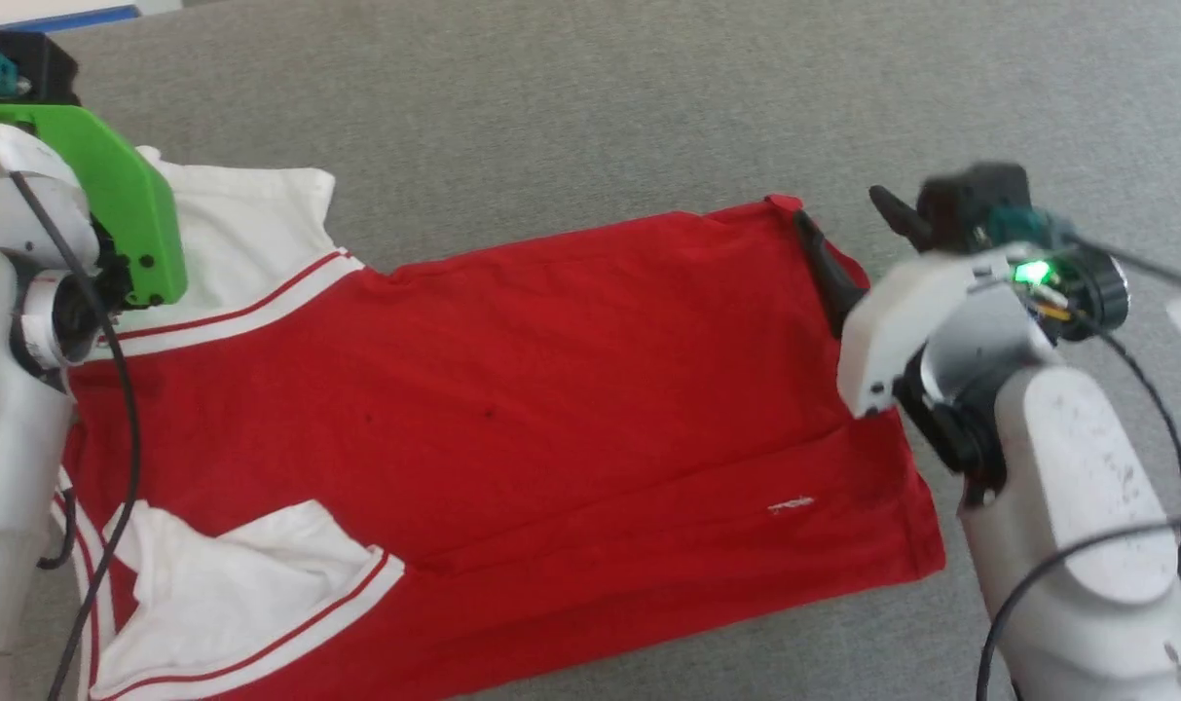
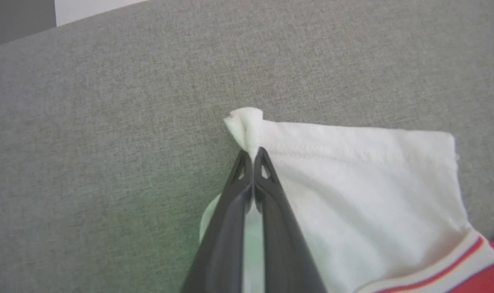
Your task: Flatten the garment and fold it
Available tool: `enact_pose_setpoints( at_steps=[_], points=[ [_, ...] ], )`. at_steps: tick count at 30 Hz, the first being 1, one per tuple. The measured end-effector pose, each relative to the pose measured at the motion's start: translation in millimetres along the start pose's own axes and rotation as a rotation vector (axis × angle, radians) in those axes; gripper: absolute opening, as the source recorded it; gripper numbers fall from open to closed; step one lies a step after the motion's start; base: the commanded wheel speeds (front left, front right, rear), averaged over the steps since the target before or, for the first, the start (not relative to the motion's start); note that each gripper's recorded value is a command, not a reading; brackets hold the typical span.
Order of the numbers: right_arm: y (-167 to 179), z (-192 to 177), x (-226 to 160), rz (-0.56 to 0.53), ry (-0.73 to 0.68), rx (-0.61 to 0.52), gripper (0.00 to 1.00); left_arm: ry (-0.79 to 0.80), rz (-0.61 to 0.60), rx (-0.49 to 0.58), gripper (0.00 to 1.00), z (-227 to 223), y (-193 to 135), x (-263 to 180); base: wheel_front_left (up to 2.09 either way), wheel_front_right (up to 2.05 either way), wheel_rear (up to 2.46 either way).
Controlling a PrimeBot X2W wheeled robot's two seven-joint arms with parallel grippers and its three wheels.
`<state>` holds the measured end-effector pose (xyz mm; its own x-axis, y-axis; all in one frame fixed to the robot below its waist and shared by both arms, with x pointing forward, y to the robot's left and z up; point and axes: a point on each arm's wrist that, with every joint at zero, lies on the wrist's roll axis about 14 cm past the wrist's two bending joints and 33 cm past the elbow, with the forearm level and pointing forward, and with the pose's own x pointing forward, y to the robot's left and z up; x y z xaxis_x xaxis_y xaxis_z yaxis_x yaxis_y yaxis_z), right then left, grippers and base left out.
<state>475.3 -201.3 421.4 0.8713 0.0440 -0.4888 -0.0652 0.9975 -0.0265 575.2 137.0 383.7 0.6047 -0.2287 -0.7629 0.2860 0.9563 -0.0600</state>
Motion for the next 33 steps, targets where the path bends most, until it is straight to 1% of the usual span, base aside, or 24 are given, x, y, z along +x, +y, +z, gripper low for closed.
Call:
enact_pose_setpoints(
  at_steps=[2,9,10,11,12,15,19,21,26,30,33],
  points=[
    [0.6,-3.9,8.5,-0.004,0.102,-0.044,1.00,-0.007,-0.004,0.002,0.00,-1.8,0.3,-1.5,0.00,0.00,0.00],
    [9.5,-14.4,28.2,0.010,0.309,-0.104,1.00,-0.026,-0.013,0.000,0.00,-6.7,3.8,-1.3,0.00,0.00,0.00],
    [11.0,-18.8,30.2,0.015,0.342,-0.106,0.71,-0.027,-0.012,-0.001,0.00,-7.3,4.9,-0.9,0.00,0.00,0.00],
    [12.0,-29.3,33.4,0.017,0.412,-0.097,0.12,-0.049,-0.012,-0.007,0.00,-7.1,7.4,-1.2,0.00,0.00,0.00],
    [12.0,-29.4,34.1,0.017,0.417,-0.091,0.00,-0.059,-0.013,-0.007,0.00,-6.8,7.9,-2.0,0.00,0.00,0.00],
    [9.1,-23.2,35.1,0.010,0.388,-0.062,0.00,-0.097,-0.017,0.019,0.00,-4.5,7.3,-7.1,0.00,0.00,0.00],
    [8.4,-11.4,28.4,0.016,0.280,-0.011,0.00,-0.279,-0.014,0.002,0.00,18.6,6.5,-25.8,0.00,0.00,0.00],
    [5.8,-7.3,20.6,0.014,0.217,0.032,0.00,-0.353,-0.010,-0.021,0.00,21.4,7.4,-37.4,0.00,0.00,0.00],
    [6.5,0.6,-6.2,0.041,0.048,0.189,0.00,-0.475,-0.005,-0.099,0.00,4.8,3.3,-70.5,0.00,0.00,0.00],
    [6.9,-0.6,-27.6,0.039,-0.026,0.233,0.00,-0.543,0.009,-0.159,0.00,-12.7,0.9,-101.0,0.00,0.00,0.00],
    [3.1,3.4,-44.3,0.027,-0.096,0.267,0.00,-0.580,0.033,-0.224,0.00,-34.5,1.1,-127.1,0.00,0.00,0.00]
  ],
)
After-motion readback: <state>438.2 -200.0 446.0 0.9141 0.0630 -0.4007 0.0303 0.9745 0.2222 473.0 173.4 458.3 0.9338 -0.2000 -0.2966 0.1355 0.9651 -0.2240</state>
